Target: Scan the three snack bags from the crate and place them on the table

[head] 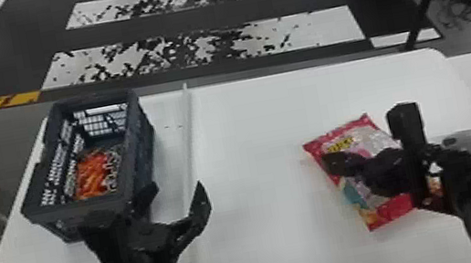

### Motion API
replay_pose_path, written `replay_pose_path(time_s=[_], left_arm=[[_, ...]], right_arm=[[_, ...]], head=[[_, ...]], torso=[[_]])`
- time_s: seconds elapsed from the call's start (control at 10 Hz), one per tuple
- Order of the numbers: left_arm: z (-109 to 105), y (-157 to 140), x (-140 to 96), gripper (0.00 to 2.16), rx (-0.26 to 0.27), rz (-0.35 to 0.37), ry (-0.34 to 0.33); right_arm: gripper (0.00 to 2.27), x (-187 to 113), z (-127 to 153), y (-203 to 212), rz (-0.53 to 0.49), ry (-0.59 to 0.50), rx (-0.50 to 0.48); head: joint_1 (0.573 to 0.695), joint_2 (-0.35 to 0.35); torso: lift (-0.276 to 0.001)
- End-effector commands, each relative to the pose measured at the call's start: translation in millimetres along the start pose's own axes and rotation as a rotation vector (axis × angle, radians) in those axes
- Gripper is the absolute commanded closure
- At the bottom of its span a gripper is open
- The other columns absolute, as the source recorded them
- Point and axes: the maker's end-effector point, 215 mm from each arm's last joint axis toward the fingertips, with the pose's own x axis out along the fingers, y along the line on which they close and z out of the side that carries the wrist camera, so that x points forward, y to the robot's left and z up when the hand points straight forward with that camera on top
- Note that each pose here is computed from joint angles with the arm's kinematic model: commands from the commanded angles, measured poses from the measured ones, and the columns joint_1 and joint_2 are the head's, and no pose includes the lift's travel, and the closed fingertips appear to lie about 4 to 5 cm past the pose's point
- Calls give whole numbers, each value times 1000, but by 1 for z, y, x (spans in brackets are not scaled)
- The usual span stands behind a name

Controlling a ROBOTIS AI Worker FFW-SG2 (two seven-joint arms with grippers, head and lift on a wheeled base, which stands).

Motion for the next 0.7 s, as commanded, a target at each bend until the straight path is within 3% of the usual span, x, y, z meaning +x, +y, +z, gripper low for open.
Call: replay_pose_path(time_s=[0.0, 0.2, 0.6], left_arm=[[0, 0, -1, 73, 0, 0, 1], [0, 0, -1, 73, 0, 0, 1], [0, 0, -2, 73, 2, 1, 1]], right_arm=[[2253, -14, 25, 4, 5, -61, 18], [2253, -16, 28, 14, 21, -66, 15], [2253, 17, 3, 29, 56, 16, -49]], head=[[695, 42], [695, 42], [695, 72]], torso=[[-62], [-62], [-62]])
